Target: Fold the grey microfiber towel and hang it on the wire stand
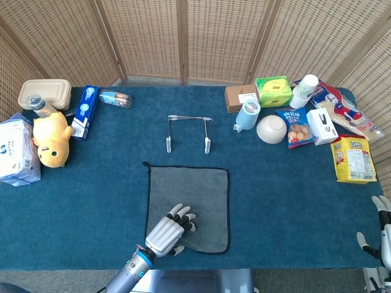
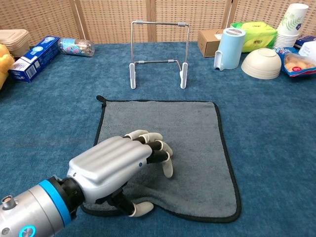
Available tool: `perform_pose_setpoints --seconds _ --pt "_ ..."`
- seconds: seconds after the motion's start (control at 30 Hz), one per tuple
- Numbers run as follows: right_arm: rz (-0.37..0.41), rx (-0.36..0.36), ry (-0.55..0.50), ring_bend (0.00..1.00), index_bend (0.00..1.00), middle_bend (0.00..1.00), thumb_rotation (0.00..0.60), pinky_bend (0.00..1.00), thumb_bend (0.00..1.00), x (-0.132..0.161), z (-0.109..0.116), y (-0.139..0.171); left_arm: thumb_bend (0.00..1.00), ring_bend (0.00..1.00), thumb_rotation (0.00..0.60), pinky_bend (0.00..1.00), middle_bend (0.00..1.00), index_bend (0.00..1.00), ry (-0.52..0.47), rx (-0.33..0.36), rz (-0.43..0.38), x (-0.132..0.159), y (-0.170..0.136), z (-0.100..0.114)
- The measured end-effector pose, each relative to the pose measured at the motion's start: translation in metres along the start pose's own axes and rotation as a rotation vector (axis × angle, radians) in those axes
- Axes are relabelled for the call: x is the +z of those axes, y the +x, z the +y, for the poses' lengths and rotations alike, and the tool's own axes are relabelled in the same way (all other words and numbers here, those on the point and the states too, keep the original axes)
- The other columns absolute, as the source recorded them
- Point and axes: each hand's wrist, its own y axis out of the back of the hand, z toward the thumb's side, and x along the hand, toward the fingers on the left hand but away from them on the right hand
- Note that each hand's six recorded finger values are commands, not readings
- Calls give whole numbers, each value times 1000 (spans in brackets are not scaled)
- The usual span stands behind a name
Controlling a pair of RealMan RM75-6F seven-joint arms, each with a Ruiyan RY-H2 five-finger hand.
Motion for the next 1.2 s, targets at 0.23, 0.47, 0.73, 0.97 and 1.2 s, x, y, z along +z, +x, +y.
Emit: perform_pose_setpoints --seconds 0.23,0.47,0.73,0.97,1.2 --pt "-3 -10 -4 0 74 85 600 0 282 -1 3 1 465 107 600 41 228 436 -5 14 4 -1 -1 2" --pt "-12 -14 -7 0 76 84 600 0 282 -4 5 3 528 110 600 49 240 514 -21 16 14 -2 -2 1" --pt "-14 -17 -14 0 77 84 600 0 282 -5 5 4 559 132 600 62 287 602 -33 34 28 -5 -1 4" --pt "-16 -14 -19 0 77 84 600 0 282 -6 4 3 557 138 600 63 298 621 -69 50 35 -8 -1 15" --pt "-8 -4 -28 0 78 84 600 0 283 -4 -1 -2 554 137 600 62 302 621 -72 72 48 -19 6 38"
